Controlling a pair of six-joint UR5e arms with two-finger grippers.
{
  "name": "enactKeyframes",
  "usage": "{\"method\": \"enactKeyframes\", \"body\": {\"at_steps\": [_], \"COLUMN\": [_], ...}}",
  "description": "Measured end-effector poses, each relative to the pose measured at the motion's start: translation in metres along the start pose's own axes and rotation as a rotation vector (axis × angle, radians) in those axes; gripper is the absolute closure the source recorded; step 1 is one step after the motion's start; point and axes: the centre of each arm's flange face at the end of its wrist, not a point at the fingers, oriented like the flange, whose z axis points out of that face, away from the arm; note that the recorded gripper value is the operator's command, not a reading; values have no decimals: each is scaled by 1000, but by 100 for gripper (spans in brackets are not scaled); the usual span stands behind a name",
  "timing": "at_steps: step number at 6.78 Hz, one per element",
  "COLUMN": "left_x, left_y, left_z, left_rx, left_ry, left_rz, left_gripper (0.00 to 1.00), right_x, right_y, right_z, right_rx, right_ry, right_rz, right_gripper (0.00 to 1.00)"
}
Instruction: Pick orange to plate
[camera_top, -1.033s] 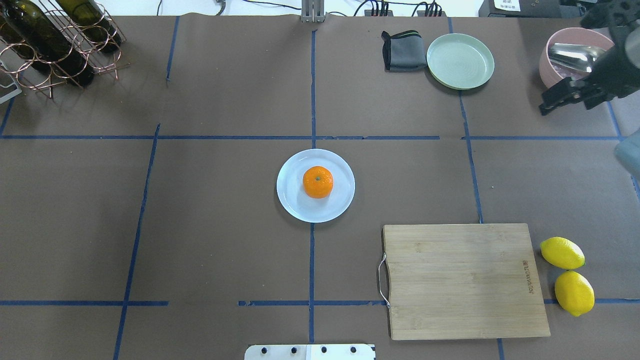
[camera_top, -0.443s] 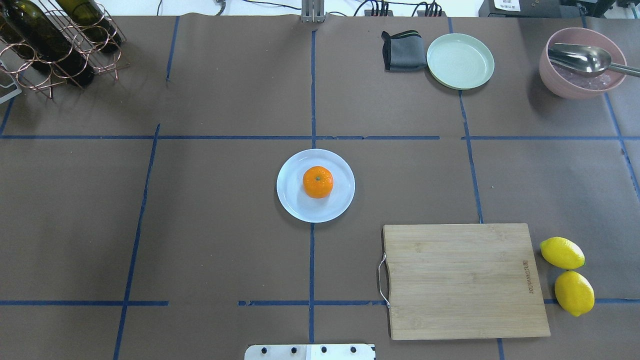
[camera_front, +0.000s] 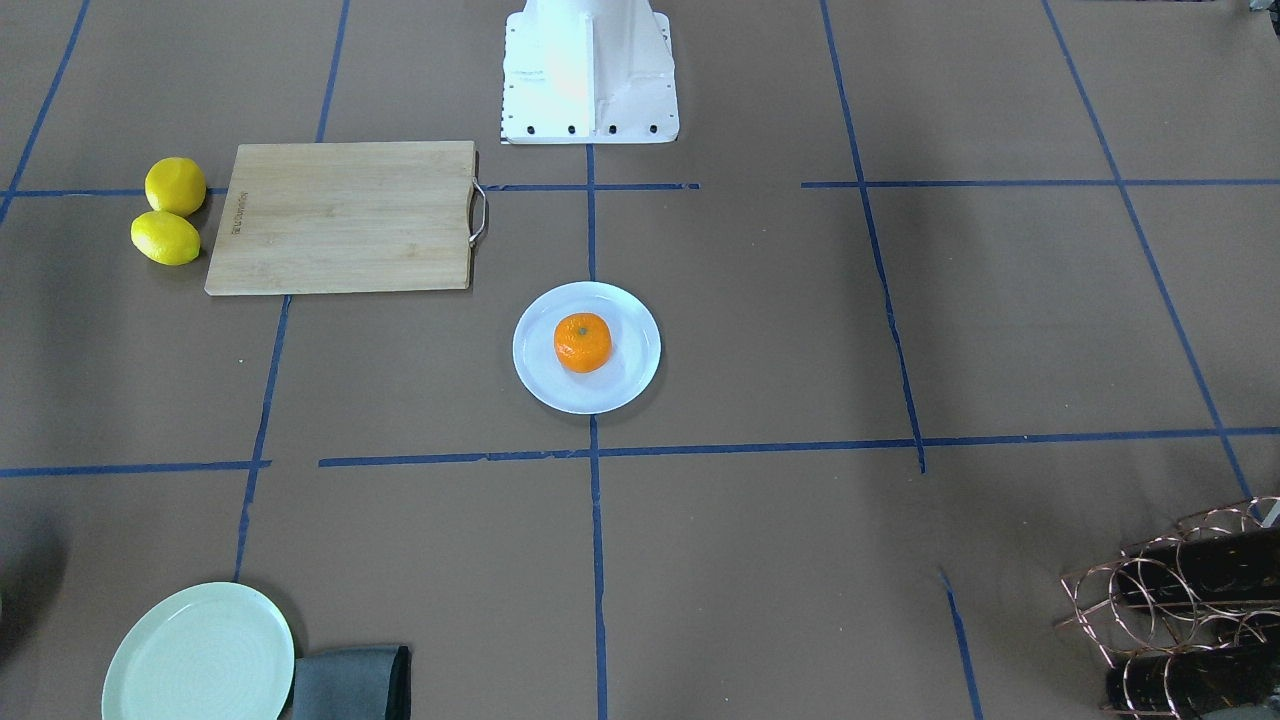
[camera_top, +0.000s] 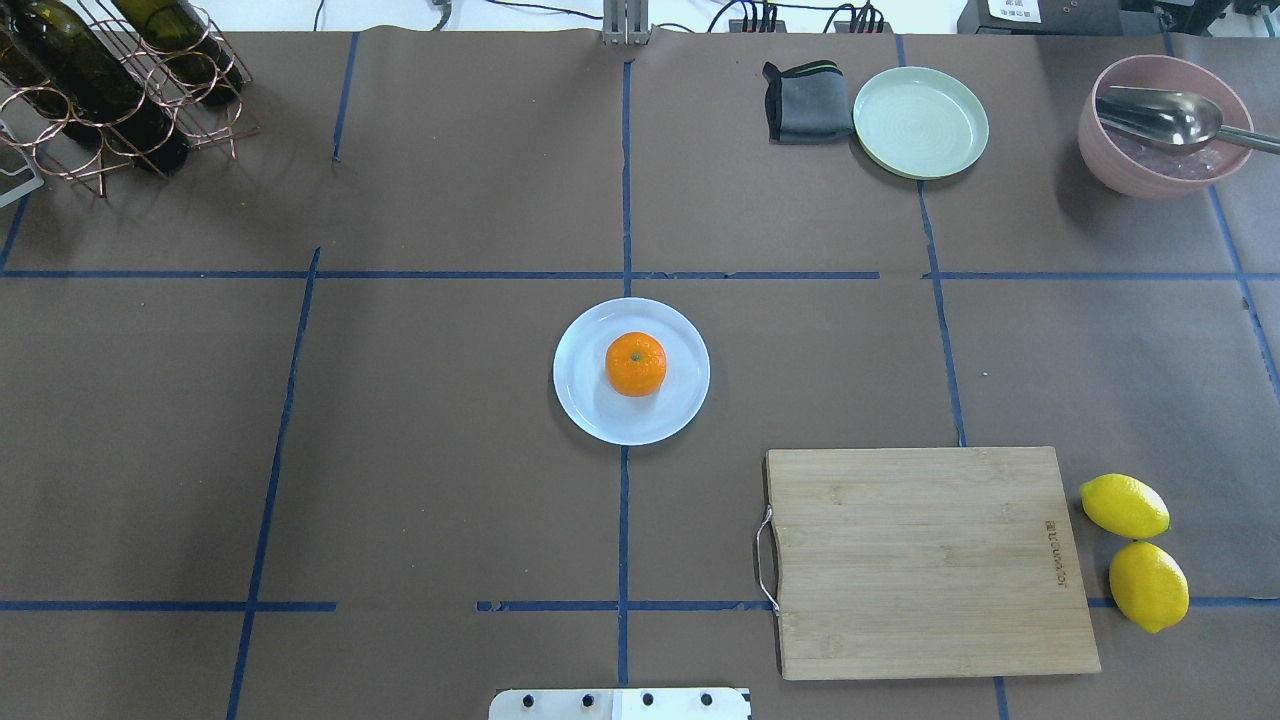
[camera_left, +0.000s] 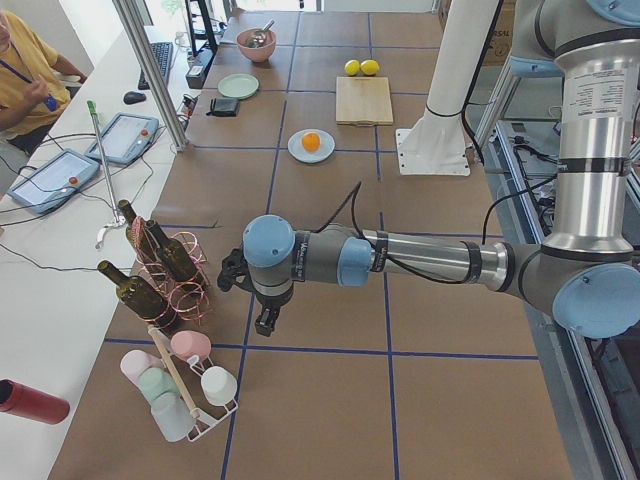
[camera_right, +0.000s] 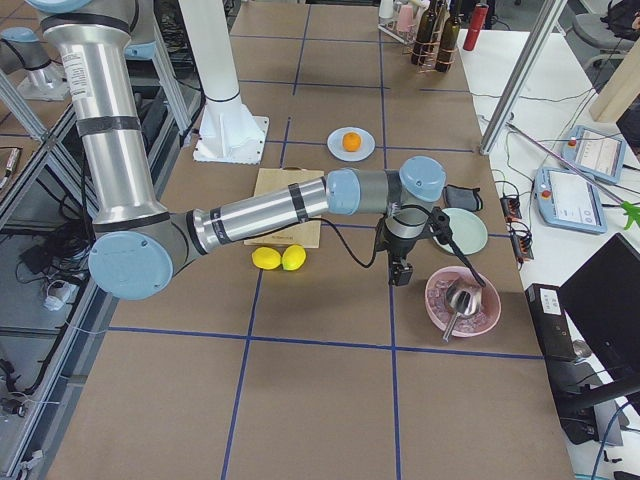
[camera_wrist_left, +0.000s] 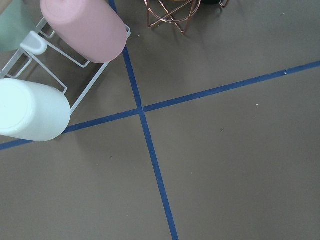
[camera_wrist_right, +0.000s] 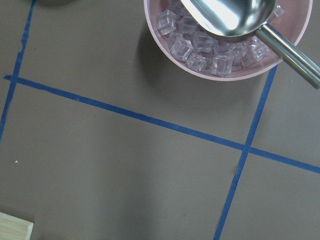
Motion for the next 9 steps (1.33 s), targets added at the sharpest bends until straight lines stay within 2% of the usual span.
{"method": "enactKeyframes", "body": {"at_steps": [3, 6, 9], "left_x": [-10, -13, 1], "left_y": [22, 13, 4], "left_z": [14, 15, 2], "left_rx": [-28, -29, -12], "left_ry": [7, 5, -5], "left_rz": [-27, -25, -14], "left_gripper": [0, 0, 0], "right_x": [-15, -24, -10], "right_y": [-3, -10, 5], "right_z": [15, 26, 38], "right_rx": [-22, -41, -66], "right_ry": [-9, -10, 1], "right_rz": [48, 39, 60], "right_gripper": [0, 0, 0]}}
